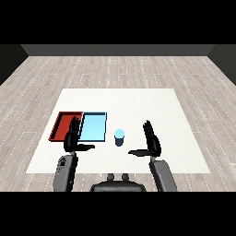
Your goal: Pick the blue can and put it in the blue box
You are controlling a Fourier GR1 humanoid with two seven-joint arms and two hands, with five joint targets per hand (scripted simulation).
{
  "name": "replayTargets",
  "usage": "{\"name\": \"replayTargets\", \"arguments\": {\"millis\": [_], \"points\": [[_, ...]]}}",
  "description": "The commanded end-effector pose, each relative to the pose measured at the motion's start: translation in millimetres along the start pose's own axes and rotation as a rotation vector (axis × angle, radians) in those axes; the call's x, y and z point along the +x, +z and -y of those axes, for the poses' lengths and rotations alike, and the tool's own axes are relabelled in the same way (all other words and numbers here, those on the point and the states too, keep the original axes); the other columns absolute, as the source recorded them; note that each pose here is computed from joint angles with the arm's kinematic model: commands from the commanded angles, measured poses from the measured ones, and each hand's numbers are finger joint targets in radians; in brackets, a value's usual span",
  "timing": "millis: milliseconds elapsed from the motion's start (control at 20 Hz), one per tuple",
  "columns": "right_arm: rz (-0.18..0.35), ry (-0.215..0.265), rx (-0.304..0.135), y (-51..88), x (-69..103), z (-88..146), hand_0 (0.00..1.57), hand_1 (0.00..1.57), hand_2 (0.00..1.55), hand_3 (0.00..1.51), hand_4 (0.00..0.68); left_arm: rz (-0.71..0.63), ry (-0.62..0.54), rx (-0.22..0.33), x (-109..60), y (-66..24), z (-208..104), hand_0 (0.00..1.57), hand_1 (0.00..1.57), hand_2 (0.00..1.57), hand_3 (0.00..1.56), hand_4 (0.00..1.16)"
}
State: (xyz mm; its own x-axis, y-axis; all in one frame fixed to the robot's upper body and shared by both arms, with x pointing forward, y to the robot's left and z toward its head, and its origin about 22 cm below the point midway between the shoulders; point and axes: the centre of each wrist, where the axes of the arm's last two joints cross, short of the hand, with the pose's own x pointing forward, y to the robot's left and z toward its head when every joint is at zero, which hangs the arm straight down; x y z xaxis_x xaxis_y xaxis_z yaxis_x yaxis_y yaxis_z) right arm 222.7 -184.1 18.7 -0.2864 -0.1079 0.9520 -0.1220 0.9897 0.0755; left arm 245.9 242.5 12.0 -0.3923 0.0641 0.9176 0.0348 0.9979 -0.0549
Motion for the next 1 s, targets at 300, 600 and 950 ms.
{"name": "replayTargets", "arguments": {"millis": [300, 600, 950], "points": [[0.009, -0.038, -0.007, 4.9, -20.2, 0, 0.00, 0.00, 0.00, 0.00, 0.000, 0.045, 0.043, 0.000, -26.1, 13.6, 7, 0.00, 0.00, 0.00, 0.00, 0.00], [-0.031, -0.057, -0.015, -1.2, -33.3, -2, 0.00, 0.00, 0.00, 0.00, 0.000, 0.036, 0.053, 0.008, -13.8, 0.9, 12, 0.00, 0.00, 0.00, 0.00, 0.00], [-0.087, -0.098, -0.017, -23.6, -36.8, -9, 0.00, 0.00, 0.00, 0.00, 0.000, 0.028, 0.040, 0.022, -5.5, 21.9, -3, 0.00, 0.00, 0.00, 0.00, 0.00]]}}
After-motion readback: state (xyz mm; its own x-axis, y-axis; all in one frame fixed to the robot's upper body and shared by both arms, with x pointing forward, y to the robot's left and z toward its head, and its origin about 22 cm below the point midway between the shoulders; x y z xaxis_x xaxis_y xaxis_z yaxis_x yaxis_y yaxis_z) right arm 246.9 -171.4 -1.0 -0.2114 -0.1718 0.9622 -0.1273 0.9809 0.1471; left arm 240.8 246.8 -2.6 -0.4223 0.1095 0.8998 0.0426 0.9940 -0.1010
